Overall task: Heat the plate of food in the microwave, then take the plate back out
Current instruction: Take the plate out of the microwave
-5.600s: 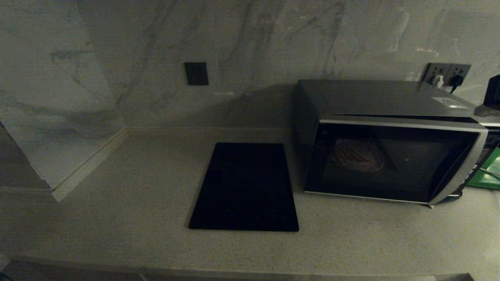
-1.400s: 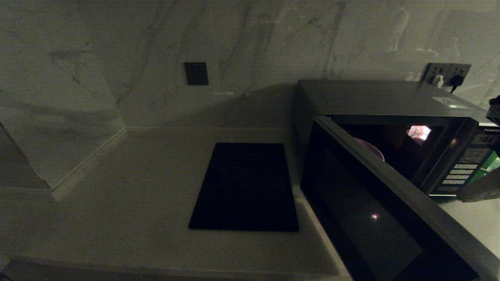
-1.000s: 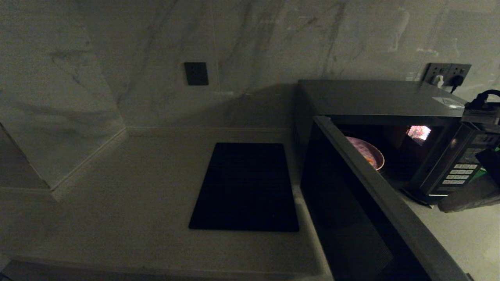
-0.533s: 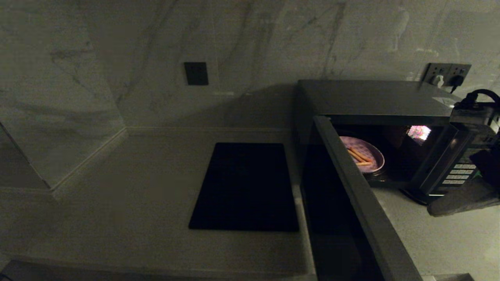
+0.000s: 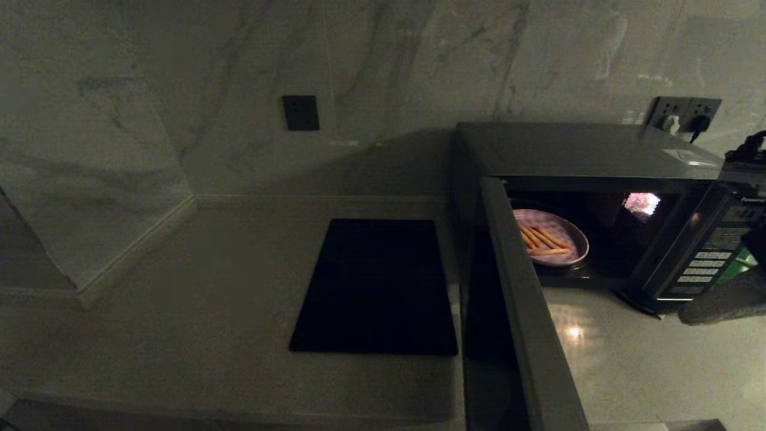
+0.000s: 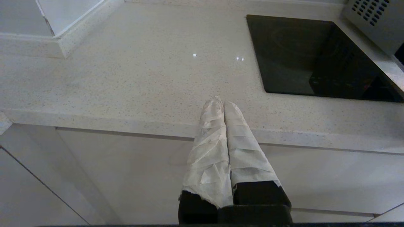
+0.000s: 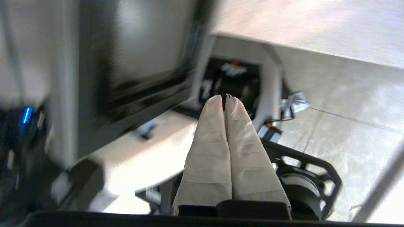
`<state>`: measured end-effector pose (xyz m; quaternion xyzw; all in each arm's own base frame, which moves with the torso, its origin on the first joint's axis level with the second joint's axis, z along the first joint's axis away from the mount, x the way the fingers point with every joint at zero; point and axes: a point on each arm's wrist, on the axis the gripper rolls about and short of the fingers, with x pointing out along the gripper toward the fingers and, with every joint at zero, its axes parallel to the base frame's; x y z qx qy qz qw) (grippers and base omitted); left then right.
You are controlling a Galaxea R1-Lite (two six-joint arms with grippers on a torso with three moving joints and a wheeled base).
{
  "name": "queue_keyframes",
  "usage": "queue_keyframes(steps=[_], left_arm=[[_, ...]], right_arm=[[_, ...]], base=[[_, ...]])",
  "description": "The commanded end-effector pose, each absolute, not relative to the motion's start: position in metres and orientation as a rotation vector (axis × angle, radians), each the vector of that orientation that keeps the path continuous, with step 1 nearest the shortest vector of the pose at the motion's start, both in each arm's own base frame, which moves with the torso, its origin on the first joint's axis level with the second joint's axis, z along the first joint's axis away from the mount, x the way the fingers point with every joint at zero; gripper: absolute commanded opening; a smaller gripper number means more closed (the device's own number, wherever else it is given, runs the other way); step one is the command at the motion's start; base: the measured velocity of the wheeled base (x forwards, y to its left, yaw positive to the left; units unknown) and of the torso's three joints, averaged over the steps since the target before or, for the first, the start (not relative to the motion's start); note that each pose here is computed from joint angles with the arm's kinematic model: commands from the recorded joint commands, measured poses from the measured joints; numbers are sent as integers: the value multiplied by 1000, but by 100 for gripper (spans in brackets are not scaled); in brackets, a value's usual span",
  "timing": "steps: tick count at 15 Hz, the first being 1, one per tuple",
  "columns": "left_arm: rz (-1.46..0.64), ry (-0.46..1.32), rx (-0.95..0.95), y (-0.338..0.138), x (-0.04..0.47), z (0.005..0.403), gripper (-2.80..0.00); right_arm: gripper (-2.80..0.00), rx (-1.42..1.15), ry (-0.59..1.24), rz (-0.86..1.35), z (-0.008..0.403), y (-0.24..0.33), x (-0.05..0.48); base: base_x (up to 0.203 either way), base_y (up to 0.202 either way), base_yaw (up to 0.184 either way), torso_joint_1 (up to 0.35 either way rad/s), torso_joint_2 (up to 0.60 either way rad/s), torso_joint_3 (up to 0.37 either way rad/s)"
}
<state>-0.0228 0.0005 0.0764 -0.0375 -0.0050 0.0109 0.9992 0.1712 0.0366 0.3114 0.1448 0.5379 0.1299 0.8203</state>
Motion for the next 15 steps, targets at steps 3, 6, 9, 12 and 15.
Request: queue_keyframes(steps=[3,6,9,12,15], left_arm=[[23,-9,-75,1,-23,76,-280],[23,-10,-75,1,-23,76,-280],[23,-10,-75,1,-23,76,-280],[23,-9,-75,1,-23,76,-280],[23,-9,-75,1,-23,76,-280]], right_arm=[[-280,391,1025,-62,324,12,150],[-280,506,858,-389,331,0,145],[-280,594,778,-542,335,-8,144],[-280,592,851,-591,331,-11,136],[-280,622,808,-668,337,-22,134]], base=[[0,0,0,0,0,0],[0,0,0,0,0,0],[0,0,0,0,0,0],[0,0,0,0,0,0],[0,0,0,0,0,0]])
